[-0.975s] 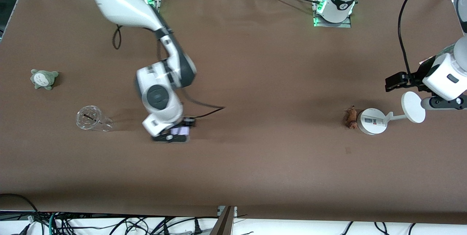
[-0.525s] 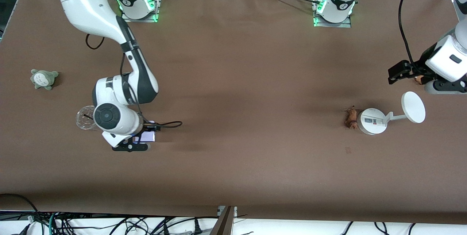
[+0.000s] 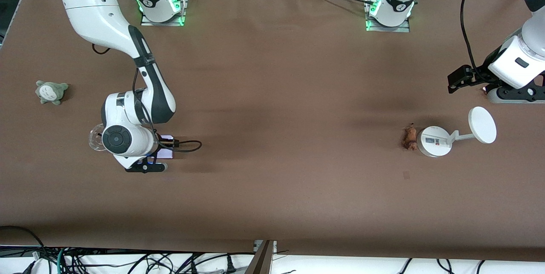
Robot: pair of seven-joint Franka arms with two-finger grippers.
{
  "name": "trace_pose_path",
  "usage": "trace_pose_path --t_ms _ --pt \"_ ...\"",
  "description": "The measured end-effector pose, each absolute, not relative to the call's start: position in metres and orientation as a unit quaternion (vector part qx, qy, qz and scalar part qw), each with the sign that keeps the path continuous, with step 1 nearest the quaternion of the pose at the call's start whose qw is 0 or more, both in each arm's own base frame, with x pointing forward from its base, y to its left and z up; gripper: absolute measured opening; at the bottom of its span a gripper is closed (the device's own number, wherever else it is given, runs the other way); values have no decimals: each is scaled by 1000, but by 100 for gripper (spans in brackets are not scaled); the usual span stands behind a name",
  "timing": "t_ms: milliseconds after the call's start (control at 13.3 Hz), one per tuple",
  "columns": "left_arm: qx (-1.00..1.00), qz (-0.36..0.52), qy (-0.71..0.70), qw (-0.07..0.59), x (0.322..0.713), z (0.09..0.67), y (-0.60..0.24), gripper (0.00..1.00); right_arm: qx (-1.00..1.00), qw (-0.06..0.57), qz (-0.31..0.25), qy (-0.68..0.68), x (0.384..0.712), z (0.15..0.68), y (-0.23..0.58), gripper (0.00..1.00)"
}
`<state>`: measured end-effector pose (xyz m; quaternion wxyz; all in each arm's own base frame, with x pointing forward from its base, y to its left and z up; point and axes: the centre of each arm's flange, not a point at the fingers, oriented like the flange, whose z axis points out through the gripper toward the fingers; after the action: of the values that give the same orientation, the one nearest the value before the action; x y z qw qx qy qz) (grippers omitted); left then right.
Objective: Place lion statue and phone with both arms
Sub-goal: 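Lower the phone onto the table beside the glass cup with the right gripper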
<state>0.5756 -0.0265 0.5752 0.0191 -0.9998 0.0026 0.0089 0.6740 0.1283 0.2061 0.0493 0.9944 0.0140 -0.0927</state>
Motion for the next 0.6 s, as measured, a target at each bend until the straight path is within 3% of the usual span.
trace_pose_path --t_ms 525,600 --pt "-1000 9 5 19 575 575 -29 100 993 44 -106 27 668 188 89 84" --pt "-1000 9 5 19 575 575 -29 100 993 43 -106 28 668 188 91 90"
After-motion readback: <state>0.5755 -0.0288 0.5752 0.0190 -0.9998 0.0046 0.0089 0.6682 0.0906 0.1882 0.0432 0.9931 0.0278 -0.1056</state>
